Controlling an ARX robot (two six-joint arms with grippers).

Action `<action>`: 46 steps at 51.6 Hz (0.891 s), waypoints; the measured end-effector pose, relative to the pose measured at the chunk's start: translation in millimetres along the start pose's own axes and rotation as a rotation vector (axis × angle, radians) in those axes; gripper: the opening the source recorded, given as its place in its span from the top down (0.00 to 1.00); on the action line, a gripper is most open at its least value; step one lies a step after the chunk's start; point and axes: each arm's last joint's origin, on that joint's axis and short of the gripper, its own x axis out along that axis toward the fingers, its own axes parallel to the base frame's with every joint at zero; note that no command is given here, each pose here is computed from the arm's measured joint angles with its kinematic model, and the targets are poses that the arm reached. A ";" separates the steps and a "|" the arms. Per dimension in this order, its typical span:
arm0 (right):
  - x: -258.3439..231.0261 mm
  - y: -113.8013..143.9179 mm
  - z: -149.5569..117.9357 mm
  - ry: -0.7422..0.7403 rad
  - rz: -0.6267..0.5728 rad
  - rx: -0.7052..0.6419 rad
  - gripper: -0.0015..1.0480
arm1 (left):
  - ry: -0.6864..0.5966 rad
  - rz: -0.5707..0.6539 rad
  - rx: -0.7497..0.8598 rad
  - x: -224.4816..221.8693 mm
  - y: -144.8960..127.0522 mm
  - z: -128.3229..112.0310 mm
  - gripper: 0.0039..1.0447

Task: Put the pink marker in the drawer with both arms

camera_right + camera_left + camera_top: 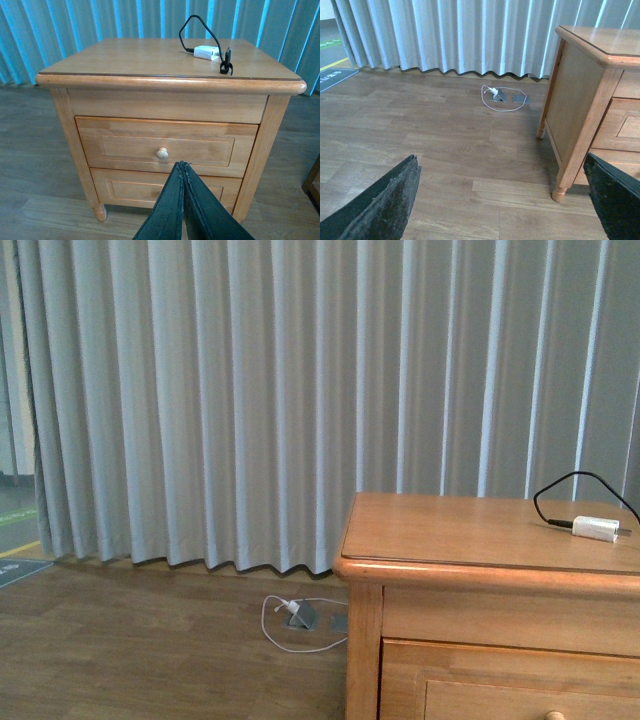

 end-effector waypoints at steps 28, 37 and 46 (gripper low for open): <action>-13.7 0.0 -18.4 -0.010 0.001 0.000 0.99 | 0.000 0.000 0.000 0.0 0.0 0.0 0.05; -16.9 0.0 -18.6 -0.012 0.000 0.000 0.99 | 0.000 0.000 0.000 0.0 0.0 0.0 0.05; -26.8 0.0 -20.8 -0.011 0.001 -0.001 0.99 | 0.000 0.000 0.000 0.0 0.0 0.0 0.05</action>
